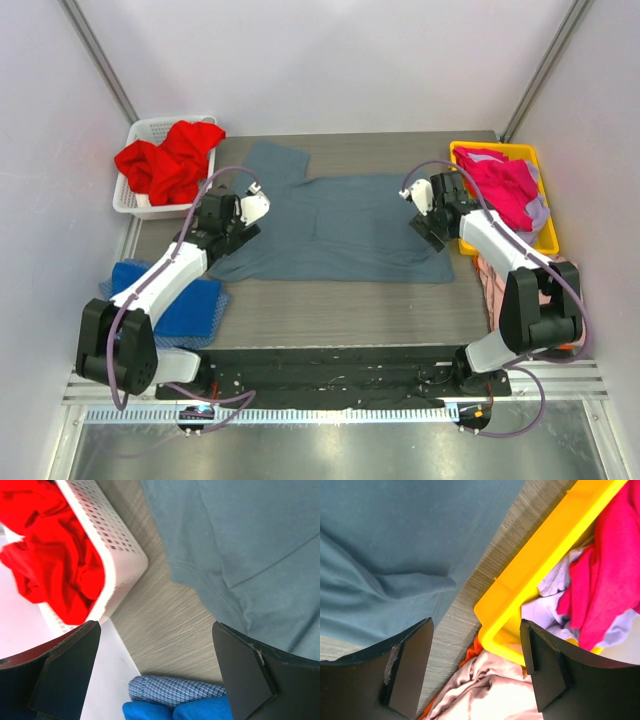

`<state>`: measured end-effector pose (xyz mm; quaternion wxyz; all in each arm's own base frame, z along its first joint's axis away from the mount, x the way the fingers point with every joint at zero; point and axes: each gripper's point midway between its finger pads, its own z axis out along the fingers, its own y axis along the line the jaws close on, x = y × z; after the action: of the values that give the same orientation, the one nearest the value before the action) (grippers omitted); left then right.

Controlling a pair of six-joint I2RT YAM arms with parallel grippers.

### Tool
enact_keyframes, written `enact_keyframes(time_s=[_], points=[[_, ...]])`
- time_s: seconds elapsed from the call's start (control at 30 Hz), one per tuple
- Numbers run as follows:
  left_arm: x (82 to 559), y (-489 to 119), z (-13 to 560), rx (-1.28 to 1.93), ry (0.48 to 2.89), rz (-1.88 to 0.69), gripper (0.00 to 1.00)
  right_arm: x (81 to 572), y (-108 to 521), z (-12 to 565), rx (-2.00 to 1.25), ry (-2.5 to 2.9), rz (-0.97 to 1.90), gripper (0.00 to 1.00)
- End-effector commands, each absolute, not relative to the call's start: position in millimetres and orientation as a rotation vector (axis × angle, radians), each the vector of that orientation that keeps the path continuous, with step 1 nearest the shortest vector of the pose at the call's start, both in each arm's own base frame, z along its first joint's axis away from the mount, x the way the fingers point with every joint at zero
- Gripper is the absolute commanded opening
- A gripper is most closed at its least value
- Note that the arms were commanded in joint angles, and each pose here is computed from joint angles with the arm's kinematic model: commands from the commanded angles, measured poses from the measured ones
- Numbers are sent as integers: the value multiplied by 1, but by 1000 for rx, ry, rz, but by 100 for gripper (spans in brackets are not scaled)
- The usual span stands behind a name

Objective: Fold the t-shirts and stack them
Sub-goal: Fold the flattened tshirt in 1/3 of the way

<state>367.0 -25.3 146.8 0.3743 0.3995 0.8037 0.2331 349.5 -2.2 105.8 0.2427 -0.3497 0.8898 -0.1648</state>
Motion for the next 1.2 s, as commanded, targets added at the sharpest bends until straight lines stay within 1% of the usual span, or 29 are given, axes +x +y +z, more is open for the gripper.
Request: enact_keyframes(time_s=[0.0,0.17,0.47,0.83,1.0,1.17], points=[[380,-30,155,942,2046,579,100,366,-1,103,-909,2439,-400,77],[383,-35,151,930,2058,545,100,370,9,98,-959,2443,-328,73],[383,-33,135,959,2093,555,100,358,18,92,-1023,2488,-226,66],[383,-31,127,965,2112,564,100,348,17,76,-1088,2523,-212,59],[382,-31,125,973,2114,569,100,349,17,69,-1095,2544,-197,58],[381,-30,121,981,2120,572,100,339,19,64,-1133,2560,-159,58]])
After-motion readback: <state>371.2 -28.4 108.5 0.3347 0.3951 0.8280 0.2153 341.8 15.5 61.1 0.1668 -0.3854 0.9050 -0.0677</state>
